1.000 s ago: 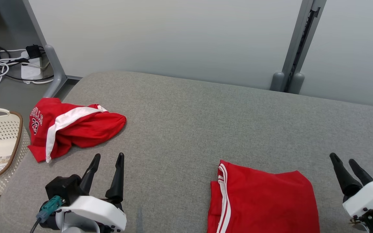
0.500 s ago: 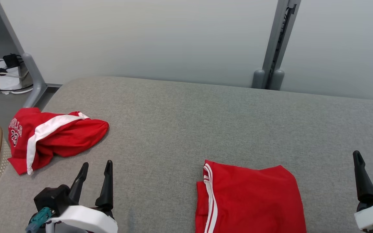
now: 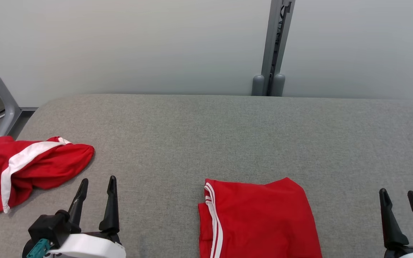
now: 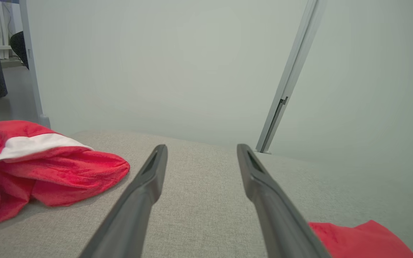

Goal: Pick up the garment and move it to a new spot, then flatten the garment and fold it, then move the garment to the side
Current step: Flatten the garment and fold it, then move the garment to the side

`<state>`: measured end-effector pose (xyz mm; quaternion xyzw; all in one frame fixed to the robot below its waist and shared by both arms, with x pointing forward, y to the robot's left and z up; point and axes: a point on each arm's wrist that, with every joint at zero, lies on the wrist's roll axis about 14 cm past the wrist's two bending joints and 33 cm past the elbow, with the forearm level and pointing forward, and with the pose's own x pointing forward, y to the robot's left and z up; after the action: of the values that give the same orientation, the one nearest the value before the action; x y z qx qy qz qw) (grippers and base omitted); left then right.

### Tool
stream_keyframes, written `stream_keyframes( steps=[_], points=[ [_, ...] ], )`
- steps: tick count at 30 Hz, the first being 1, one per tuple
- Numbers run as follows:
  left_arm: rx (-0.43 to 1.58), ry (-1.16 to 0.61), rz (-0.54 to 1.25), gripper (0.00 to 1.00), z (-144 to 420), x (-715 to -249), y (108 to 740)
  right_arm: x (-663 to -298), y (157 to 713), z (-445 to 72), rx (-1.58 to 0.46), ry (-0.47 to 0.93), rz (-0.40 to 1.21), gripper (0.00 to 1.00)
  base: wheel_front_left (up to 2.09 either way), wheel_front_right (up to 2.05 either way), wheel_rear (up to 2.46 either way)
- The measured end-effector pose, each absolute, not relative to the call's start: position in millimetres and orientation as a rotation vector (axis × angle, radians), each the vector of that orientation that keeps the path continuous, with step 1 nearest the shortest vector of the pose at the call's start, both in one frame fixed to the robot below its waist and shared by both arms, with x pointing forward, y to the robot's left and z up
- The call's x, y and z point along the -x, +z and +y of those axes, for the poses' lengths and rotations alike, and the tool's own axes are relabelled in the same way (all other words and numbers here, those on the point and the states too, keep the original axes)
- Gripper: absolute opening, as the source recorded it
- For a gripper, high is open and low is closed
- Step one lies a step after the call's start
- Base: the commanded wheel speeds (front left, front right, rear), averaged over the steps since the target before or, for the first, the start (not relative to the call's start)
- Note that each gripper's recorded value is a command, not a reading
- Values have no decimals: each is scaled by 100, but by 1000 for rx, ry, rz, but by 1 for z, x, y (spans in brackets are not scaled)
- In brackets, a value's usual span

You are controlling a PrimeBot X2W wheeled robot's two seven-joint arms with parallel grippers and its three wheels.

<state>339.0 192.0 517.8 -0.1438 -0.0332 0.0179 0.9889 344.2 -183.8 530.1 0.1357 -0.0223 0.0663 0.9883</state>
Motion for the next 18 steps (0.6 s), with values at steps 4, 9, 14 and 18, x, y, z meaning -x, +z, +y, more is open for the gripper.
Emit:
stream_keyframes(
  steps=[4,9,14,18],
  points=[
    [282,19,-67,100,186,-340,516,-339,527,-187,-262,121,-56,100,0,0,0],
    [271,-9,-67,100,179,-344,515,-334,523,-188,-248,118,-51,100,0,0,0],
    [267,-23,-66,100,174,-346,513,-333,522,-189,-242,115,-49,100,0,0,0],
    [267,-29,-64,100,172,-345,511,-333,521,-187,-233,125,-40,100,0,0,0]
  ],
)
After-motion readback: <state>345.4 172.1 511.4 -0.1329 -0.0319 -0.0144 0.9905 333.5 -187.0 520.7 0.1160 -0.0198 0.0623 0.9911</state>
